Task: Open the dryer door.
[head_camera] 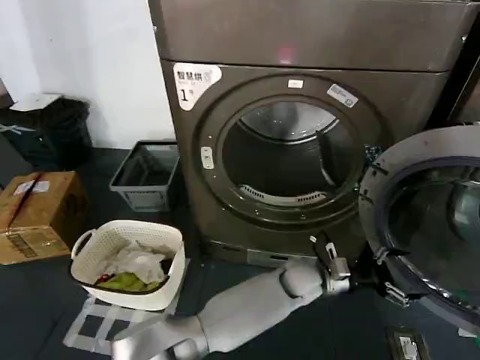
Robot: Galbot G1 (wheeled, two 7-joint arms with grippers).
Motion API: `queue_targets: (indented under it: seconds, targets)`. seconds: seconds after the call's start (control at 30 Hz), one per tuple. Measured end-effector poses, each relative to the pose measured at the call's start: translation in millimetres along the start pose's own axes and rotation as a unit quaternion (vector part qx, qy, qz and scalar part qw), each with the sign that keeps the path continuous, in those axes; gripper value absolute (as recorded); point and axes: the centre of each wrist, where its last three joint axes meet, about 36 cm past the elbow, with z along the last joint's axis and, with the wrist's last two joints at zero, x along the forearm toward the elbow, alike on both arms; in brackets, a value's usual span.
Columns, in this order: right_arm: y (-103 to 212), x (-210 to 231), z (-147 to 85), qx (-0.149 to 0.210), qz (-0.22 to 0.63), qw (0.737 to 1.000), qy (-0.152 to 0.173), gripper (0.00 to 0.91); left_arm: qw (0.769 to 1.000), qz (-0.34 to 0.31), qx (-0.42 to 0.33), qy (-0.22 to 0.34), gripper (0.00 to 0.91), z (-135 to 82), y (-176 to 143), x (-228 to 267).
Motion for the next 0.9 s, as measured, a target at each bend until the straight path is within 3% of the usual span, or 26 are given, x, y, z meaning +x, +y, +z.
queue_targets:
  seconds: [0.43, 0.9]
  targets:
    - [-2.1, -2.3, -1.1, 0.002, -0.004, 1.000, -0.001, 0.907, 0.999, -0.021, 0.003, -0.024, 0.907, 0.2, -0.3, 2.8]
    - [11.9, -11.4, 2.8, -0.011, -0.019, 1.000, -0.006, 0.907, 0.996, -0.008, 0.001, -0.086, 0.907, -35.0, -21.0, -7.7]
